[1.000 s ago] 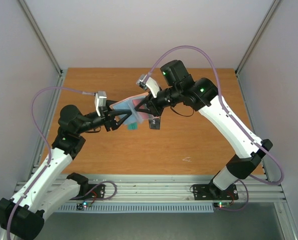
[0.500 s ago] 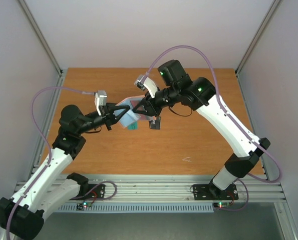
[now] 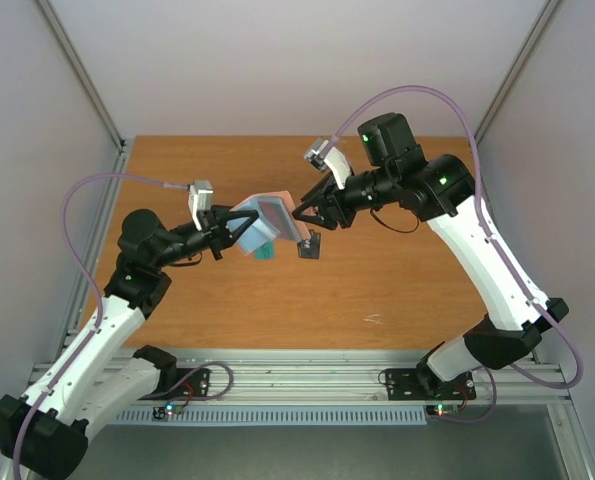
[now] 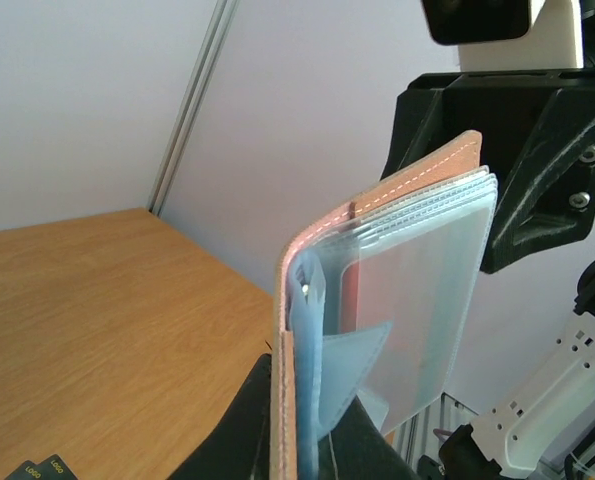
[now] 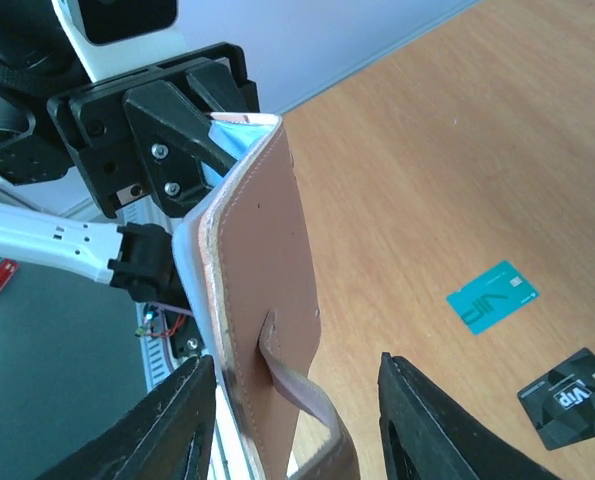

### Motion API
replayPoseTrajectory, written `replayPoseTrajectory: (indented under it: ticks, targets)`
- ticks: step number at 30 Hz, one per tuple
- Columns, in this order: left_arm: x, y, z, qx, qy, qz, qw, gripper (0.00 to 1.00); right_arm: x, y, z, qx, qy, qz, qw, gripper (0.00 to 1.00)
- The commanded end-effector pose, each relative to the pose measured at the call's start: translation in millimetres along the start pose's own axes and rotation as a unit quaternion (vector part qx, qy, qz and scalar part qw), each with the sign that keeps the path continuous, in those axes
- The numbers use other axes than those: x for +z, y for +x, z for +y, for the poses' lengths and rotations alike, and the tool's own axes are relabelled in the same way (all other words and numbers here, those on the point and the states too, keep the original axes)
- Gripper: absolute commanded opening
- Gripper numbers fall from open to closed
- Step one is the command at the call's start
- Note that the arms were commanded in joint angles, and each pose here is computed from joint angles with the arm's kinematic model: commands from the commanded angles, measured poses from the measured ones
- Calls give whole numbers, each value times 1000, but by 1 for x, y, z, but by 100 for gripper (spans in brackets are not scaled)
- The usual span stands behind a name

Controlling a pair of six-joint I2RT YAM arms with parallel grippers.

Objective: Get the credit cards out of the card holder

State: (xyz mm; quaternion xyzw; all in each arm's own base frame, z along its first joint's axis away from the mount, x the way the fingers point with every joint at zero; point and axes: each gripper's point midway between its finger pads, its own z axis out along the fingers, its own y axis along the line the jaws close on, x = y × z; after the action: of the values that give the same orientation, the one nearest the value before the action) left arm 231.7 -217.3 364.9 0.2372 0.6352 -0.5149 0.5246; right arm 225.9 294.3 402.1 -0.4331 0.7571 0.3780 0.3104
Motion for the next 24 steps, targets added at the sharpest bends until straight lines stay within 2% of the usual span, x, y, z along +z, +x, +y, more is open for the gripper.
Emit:
replayPoseTrajectory:
  ticks: [1, 6, 9, 13, 19, 22, 24]
  targets:
    - [-3, -11, -7, 22, 8, -19, 1000, 0, 11, 7, 2, 19, -31, 18, 999, 47]
    - [-3, -13, 6, 0, -34, -18, 999, 0, 11, 7, 21, 12, -85, 15, 996, 60]
    - [-4, -13, 8, -11, -45, -10, 999, 0, 10, 7, 27, 3, -93, 8, 996, 62]
    - [-4, -13, 6, -9, -36, -13, 999, 0, 22, 13, 18, 15, -76, 20, 997, 55]
    - [-3, -14, 3, -10, -29, -17, 999, 0, 31, 22, 3, 22, -50, 36, 998, 21]
    - [-3, -14, 3, -12, -27, -18, 999, 0, 32, 23, 1, 24, -45, 36, 998, 19]
    - [-3, -13, 4, -15, -29, -17, 999, 0, 35, 25, 0, 31, -44, 39, 998, 31]
